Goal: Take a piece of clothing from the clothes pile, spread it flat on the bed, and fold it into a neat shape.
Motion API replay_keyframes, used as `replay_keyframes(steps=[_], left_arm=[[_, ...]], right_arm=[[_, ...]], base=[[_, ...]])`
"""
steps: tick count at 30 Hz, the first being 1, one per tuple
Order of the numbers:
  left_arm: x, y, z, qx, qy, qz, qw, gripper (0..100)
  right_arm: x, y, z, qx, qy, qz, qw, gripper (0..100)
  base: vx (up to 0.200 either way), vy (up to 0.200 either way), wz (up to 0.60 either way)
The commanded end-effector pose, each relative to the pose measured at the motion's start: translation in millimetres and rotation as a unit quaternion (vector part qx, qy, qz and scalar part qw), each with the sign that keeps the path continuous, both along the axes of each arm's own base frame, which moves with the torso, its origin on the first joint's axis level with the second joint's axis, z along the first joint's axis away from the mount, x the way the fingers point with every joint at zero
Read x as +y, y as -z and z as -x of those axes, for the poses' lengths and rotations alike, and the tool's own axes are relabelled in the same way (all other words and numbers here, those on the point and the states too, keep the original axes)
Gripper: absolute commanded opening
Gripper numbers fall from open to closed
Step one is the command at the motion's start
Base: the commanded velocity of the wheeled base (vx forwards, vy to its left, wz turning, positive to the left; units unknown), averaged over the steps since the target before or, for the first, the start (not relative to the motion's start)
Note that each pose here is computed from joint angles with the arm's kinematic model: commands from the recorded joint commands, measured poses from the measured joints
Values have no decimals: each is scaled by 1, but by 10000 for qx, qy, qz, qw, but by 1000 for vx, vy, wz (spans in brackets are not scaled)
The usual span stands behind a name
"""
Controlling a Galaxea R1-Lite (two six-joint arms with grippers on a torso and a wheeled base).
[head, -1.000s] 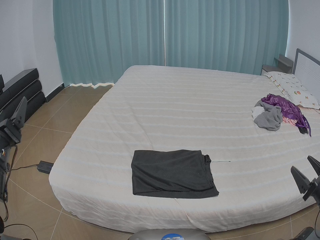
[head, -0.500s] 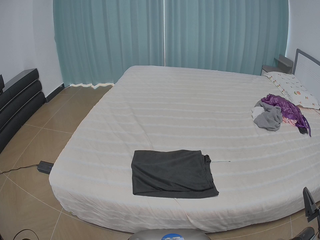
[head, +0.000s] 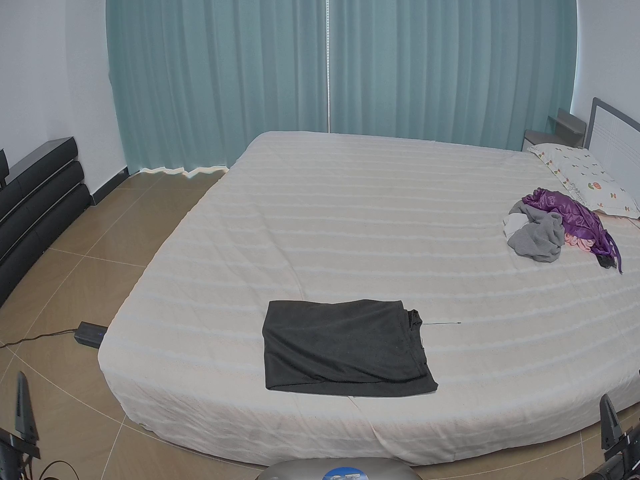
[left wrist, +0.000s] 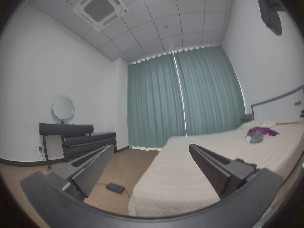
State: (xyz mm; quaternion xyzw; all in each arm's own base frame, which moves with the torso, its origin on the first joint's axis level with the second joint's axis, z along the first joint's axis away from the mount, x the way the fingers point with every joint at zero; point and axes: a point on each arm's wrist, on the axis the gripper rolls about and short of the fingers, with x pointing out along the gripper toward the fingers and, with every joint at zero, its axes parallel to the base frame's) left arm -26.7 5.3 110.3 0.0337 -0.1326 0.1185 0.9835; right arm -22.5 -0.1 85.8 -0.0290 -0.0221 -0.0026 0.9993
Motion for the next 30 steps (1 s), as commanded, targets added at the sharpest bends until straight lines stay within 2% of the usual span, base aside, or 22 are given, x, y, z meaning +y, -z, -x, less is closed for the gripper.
replay_keyframes(steps=[1, 3, 8, 11, 19, 20, 22, 26, 30], left_arm=[[-1, 22, -3, 774, 222, -4, 9968, 100], [-1, 28, -3, 1016, 275, 84, 9944, 100], [-4, 28, -4, 1004, 965, 306, 9898, 100], [-5, 28, -4, 985, 1156, 529, 9870, 100], [-5, 29, -4, 1006, 1078, 529, 9877, 100], [-3, 31, -4, 1074, 815, 616, 9890, 100], [-3, 31, -4, 1071, 712, 655, 9895, 100], [-5, 34, -4, 1273, 1051, 591, 9845, 100], [-5, 35, -4, 1304, 1074, 482, 9844, 100]], right_arm=[[0, 10, 0, 219, 44, -261, 9994, 100], [0, 10, 0, 211, 51, -268, 9994, 100], [0, 10, 0, 197, 5, -260, 9995, 100], [0, 10, 0, 197, -2, -260, 9995, 100], [0, 10, 0, 197, -10, -259, 9995, 100], [0, 10, 0, 197, -10, -252, 9995, 100], [0, 10, 0, 197, -10, -252, 9995, 100], [0, 10, 0, 198, -18, -252, 9995, 100], [0, 10, 0, 197, -18, -259, 9995, 100]], base=[[0, 0, 0], [0, 0, 0], [0, 0, 0], [0, 0, 0], [0, 0, 0], [0, 0, 0], [0, 0, 0], [0, 0, 0], [0, 0, 0]])
